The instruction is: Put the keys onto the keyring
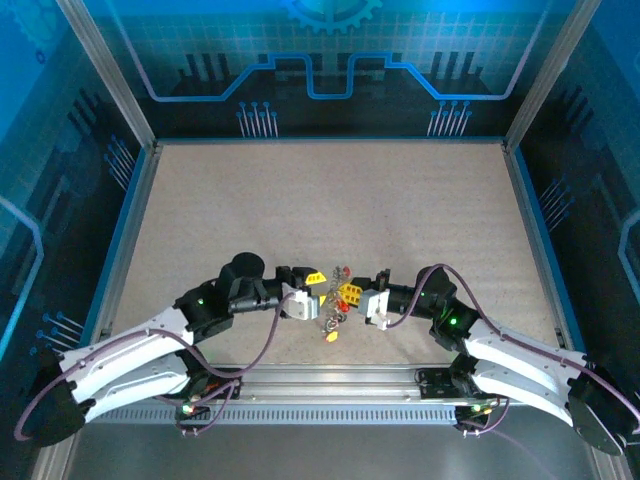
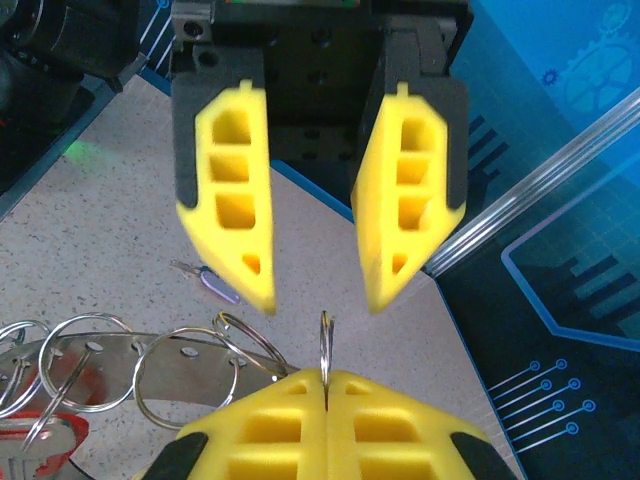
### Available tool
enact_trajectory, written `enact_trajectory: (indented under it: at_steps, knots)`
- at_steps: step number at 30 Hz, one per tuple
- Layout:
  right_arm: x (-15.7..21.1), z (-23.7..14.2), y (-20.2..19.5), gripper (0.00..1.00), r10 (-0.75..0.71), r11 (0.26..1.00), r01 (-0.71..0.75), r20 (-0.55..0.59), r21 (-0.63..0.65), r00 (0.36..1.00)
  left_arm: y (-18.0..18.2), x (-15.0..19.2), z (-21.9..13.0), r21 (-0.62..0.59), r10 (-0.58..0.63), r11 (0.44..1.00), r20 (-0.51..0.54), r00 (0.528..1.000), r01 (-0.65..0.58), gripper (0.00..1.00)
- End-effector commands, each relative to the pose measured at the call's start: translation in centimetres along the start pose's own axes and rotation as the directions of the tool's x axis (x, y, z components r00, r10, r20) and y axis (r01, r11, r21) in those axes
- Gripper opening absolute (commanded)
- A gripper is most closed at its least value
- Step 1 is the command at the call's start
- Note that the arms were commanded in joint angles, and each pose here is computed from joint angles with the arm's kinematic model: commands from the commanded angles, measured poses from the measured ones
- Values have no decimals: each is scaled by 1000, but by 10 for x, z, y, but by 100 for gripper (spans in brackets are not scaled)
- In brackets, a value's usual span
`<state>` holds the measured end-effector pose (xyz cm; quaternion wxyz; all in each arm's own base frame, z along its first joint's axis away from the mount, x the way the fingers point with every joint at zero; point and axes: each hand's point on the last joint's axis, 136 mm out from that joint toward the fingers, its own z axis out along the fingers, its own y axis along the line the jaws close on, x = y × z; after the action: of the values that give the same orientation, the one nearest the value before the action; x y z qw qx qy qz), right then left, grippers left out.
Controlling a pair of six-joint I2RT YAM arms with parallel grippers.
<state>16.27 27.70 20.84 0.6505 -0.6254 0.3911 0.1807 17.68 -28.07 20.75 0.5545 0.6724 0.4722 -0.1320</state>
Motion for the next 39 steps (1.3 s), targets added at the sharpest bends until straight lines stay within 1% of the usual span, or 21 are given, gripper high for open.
enact_trajectory:
  at_steps: [1, 12, 15, 20, 27, 29, 30, 31, 34, 36, 39]
  knots:
    - [-31, -3, -26, 0, -49, 996, 42, 89, 77, 995, 13, -23, 1, -19, 20, 1000, 86, 996, -19, 39]
    - [-31, -2, -27, 0, -45, 997, 39, 89, 74, 995, 19, -31, 9, -39, 20, 999, 139, 990, -15, 31]
    - [-31, -2, -28, 0, -46, 996, 39, 87, 77, 995, 19, -31, 10, -35, 16, 999, 139, 990, -12, 27]
    - [-30, -1, -27, 0, -38, 997, 31, 89, 77, 995, 16, -33, 12, -12, 2, 1000, 151, 989, 0, 24]
    - [-33, -4, -29, 0, -36, 996, 28, 99, 83, 994, 17, -33, 14, -14, -5, 1000, 152, 988, 7, 19]
    - [-33, -4, -28, 0, -32, 996, 25, 98, 81, 995, 18, -33, 14, -18, -5, 1000, 158, 987, 8, 13]
    - [-32, -4, -27, 0, -31, 996, 24, 95, 81, 995, 17, -34, 15, -19, -5, 1000, 160, 987, 8, 8]
    - [-32, -5, -27, 0, -28, 997, 21, 94, 79, 995, 18, -33, 15, -22, -4, 1000, 160, 987, 7, 1]
    - [-28, -4, -25, 0, -15, 997, 10, 72, 70, 997, 18, -32, 15, -25, 19, 1000, 143, 990, -15, 0]
    - [-22, -4, -26, 12, 3, 997, -5, 34, 73, 999, 18, -28, 15, -22, 51, 999, 97, 994, -50, 0]
    - [-12, -4, -28, 18, 19, 996, -18, -17, 86, 1000, 21, -24, 15, -21, 102, 995, 8, 995, -102, 0]
